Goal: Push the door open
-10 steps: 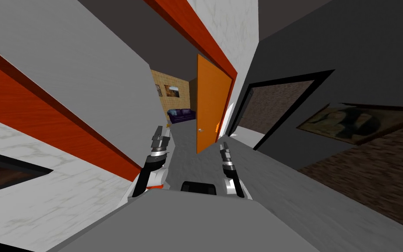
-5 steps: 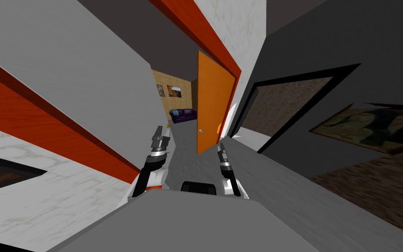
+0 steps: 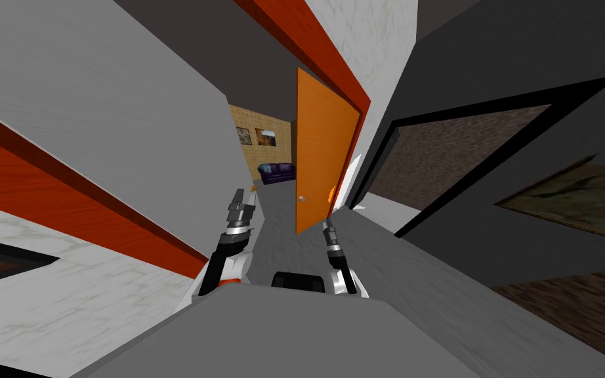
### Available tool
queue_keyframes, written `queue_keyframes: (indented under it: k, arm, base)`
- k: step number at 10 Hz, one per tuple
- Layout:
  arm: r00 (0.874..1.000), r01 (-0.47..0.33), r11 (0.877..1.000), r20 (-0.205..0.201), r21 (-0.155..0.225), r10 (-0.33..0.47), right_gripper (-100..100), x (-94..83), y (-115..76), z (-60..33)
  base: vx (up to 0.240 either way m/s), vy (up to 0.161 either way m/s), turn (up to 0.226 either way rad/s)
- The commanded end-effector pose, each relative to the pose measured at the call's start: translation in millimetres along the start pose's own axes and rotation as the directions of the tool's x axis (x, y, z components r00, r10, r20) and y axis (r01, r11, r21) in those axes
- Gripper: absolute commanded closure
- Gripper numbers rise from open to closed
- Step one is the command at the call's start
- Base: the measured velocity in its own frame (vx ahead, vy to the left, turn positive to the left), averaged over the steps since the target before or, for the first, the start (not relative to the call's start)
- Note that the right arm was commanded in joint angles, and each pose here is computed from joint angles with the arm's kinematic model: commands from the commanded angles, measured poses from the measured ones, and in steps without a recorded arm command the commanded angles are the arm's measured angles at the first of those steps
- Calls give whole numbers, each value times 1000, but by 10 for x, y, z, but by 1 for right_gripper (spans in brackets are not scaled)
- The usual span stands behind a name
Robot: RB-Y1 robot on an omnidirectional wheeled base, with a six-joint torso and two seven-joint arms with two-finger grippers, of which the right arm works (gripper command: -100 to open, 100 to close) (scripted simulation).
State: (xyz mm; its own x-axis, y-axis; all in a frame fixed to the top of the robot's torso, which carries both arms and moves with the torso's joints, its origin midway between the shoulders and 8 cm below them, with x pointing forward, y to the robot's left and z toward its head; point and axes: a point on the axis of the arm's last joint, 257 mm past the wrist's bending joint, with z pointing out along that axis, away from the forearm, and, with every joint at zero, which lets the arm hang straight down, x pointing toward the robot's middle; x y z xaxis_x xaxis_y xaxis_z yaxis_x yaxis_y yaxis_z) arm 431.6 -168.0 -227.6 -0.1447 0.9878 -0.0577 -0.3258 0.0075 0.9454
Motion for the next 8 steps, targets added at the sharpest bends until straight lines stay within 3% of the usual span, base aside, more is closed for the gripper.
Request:
queue_keyframes:
  k: [1, 4, 8]
  arm:
    - [1000, -3, 1000, -13, 19, 3, -100, 57, -107, -36]
    - [999, -11, 998, -42, 62, 14, -100, 214, -327, -91]
    - [998, -16, 995, -65, 94, 22, -100, 333, -483, -139]
  base:
    - [87, -49, 77]
    - [87, -73, 101]
    - [74, -55, 66]
